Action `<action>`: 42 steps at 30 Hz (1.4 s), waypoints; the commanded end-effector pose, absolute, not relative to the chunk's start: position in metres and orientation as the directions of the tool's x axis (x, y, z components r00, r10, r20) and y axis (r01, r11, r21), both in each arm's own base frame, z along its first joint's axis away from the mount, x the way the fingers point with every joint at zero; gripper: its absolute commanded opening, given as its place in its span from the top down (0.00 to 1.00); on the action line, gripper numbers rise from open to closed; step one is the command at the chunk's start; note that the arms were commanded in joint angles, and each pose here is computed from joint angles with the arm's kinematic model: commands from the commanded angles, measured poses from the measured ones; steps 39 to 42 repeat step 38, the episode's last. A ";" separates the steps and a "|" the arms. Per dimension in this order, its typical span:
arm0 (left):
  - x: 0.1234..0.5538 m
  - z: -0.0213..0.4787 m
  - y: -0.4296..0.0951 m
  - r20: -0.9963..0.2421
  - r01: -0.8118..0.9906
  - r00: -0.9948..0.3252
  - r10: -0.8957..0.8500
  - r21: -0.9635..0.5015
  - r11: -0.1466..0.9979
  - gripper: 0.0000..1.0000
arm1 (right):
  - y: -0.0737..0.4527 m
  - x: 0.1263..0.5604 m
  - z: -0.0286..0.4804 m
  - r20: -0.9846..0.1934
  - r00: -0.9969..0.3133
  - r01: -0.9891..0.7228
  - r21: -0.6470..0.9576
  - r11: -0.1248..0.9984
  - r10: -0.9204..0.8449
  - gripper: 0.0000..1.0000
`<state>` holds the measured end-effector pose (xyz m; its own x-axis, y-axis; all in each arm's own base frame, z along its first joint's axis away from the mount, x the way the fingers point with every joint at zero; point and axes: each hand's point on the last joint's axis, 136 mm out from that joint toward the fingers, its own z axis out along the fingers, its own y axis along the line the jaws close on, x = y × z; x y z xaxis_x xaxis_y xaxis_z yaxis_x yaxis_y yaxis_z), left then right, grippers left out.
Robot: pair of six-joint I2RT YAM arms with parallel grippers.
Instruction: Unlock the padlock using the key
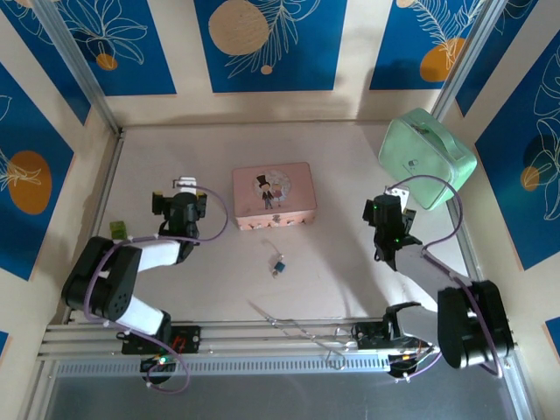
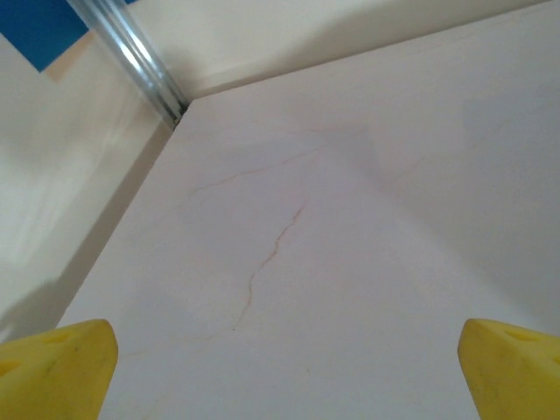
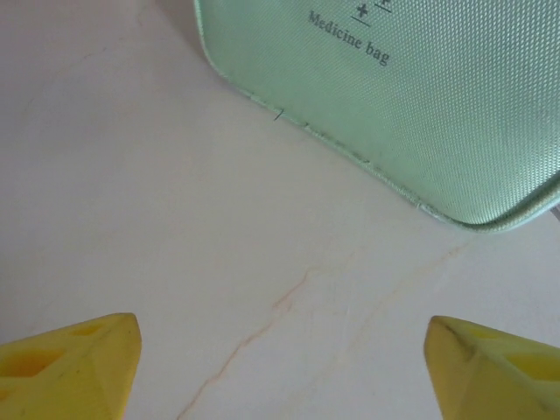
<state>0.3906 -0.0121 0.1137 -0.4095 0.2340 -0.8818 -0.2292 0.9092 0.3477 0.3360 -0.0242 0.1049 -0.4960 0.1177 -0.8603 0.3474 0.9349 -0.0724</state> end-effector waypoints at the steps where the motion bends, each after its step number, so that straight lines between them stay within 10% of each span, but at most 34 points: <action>1: 0.401 0.115 -0.007 -0.914 -0.232 -0.349 0.206 0.297 0.926 0.01 | -0.011 0.363 0.113 -0.905 -0.419 0.220 -0.026 0.975 0.070 0.01; 8: 0.396 0.088 -0.023 -0.931 0.058 -0.350 0.100 0.085 0.995 0.01 | 0.018 0.396 0.096 -0.934 -0.343 -0.050 0.119 0.992 0.095 0.01; 42: 0.395 0.094 -0.011 -0.945 -0.040 -0.315 0.088 0.106 0.994 0.01 | 0.025 0.397 0.094 -0.921 -0.380 -0.096 0.124 0.988 0.079 0.01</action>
